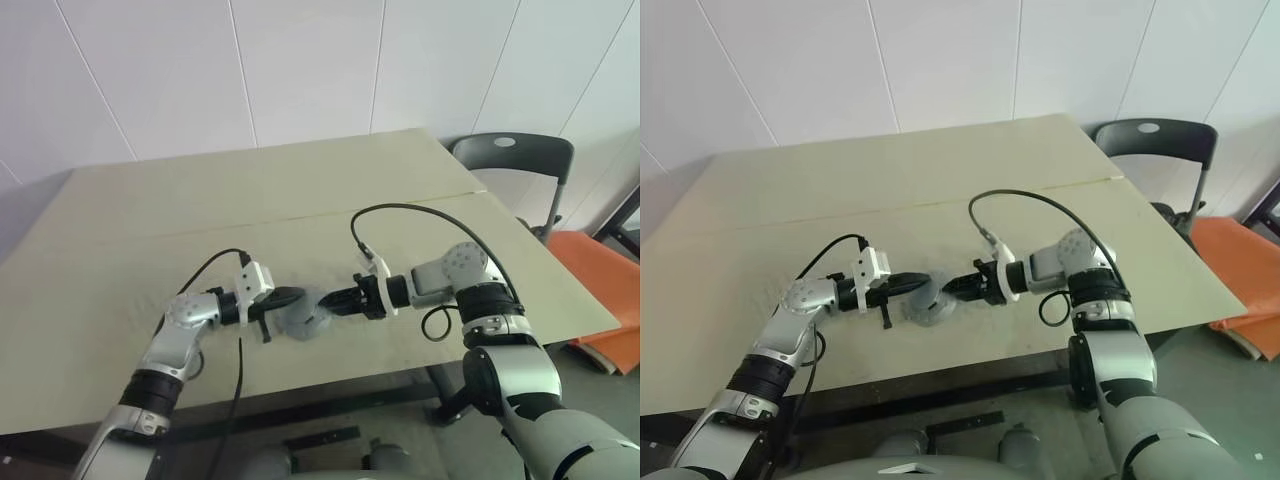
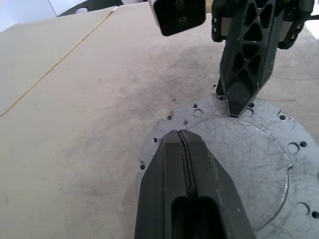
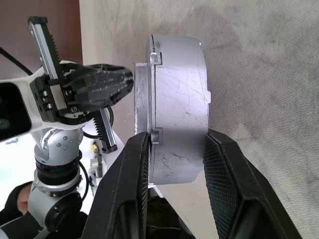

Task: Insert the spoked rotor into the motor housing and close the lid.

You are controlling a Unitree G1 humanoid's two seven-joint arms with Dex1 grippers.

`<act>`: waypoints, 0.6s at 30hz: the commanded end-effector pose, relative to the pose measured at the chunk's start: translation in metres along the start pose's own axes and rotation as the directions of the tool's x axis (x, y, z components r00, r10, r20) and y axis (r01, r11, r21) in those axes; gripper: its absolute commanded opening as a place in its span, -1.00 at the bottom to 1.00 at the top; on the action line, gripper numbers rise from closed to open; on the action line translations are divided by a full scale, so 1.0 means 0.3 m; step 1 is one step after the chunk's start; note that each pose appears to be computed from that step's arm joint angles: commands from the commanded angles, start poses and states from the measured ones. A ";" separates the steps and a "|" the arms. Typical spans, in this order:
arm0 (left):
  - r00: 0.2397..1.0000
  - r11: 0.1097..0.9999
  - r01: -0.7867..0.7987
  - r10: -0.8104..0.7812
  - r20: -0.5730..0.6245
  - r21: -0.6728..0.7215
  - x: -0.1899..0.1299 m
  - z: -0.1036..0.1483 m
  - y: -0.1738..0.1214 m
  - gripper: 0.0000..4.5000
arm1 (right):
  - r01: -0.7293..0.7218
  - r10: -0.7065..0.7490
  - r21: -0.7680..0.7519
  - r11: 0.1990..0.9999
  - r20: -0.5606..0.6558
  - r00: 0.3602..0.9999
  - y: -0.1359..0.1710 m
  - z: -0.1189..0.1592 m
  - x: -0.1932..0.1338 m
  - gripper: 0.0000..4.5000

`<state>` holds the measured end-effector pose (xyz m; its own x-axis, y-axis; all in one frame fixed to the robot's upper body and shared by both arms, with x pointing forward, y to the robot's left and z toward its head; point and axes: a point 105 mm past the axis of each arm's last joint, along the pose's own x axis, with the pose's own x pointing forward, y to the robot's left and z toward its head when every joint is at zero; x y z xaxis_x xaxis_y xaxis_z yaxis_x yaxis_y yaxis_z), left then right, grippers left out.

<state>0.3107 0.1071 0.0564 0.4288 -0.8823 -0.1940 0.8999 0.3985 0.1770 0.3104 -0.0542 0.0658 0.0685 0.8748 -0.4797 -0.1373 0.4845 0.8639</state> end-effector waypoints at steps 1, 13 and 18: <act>0.998 0.985 -0.052 0.046 -0.041 -0.165 0.006 -0.083 -0.018 -1.00 | -0.077 0.073 -0.060 0.995 -0.056 0.996 0.084 -0.018 0.049 -0.45; 0.801 0.631 -0.384 0.591 0.098 -0.674 -0.188 -0.007 0.137 -1.00 | -0.188 0.180 0.033 0.982 0.169 0.969 0.129 0.091 0.062 -0.45; 0.711 0.447 -0.375 0.701 0.057 -0.812 -0.298 -0.028 0.089 -1.00 | -0.233 0.213 0.045 0.972 0.268 0.940 0.144 0.134 0.060 -0.45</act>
<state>0.2982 0.1907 0.0512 0.9161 -0.4004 -0.0202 0.3081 0.7353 -0.6037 0.3334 -0.0223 0.0731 0.2507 0.9129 -0.3222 -0.0359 0.3413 0.9393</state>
